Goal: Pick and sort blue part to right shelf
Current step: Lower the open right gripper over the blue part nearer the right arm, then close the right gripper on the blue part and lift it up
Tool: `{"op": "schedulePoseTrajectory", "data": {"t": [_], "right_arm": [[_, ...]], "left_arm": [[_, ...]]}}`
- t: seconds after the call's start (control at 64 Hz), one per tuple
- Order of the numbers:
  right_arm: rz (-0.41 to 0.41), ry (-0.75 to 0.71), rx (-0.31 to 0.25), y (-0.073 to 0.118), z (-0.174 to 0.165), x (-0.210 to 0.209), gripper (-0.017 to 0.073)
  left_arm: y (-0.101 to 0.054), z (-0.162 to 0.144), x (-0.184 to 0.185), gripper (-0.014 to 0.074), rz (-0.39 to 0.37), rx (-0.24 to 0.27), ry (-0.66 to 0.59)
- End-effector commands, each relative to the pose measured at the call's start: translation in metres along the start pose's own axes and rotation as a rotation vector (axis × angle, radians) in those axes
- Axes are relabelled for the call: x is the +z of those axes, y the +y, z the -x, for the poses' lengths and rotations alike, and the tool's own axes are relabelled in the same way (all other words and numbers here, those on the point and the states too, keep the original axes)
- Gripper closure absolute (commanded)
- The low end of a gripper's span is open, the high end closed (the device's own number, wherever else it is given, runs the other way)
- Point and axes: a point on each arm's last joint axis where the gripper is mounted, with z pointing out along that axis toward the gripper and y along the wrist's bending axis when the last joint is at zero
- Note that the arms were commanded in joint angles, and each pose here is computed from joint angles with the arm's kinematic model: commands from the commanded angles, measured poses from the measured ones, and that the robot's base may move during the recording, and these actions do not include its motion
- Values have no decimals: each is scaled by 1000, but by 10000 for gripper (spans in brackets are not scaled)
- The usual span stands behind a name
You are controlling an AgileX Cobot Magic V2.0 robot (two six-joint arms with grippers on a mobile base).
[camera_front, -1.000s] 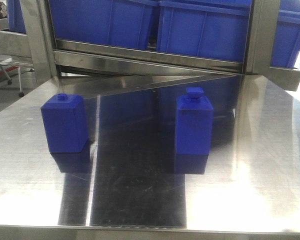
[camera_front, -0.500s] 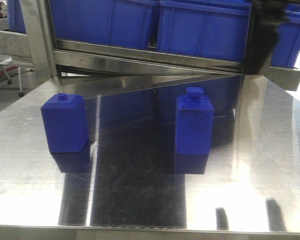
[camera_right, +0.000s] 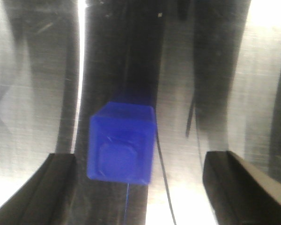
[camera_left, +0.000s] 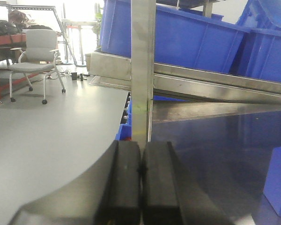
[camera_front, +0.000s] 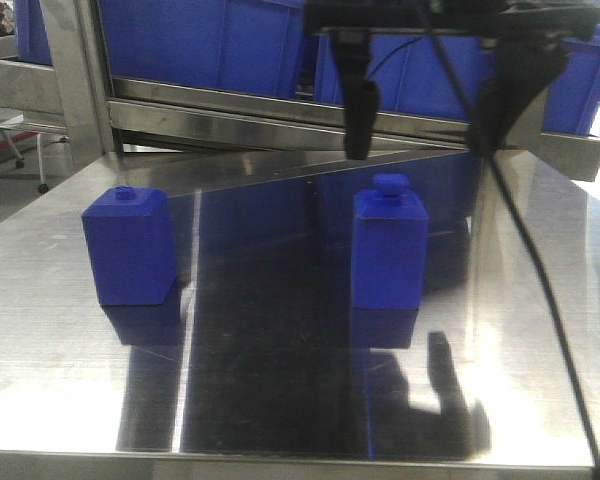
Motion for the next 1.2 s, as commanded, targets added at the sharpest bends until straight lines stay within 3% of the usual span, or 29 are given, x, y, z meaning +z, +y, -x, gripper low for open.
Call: {"op": "schedulePoseTrajectory", "data": {"t": [0.0,0.219,0.469,1.062,1.187], "right_arm": [[55,-53,11,6,7,-18,-59],[29,-13,8,10,9,3,-59],[-15,49,89,11,7,26,-59],[-29,89,66,15,2,49,-52],[-26,97,63,17,1,52,6]], "left_arm": [[0,0,-1,459,-7,-8,-80],[0,0,-1,459,-7,-8,-80],[0,0,-1,459,-7,-8,-80],[0,0,-1,459,-7,-8,-80],[0,0,-1,459,-7,-8,-80]]}}
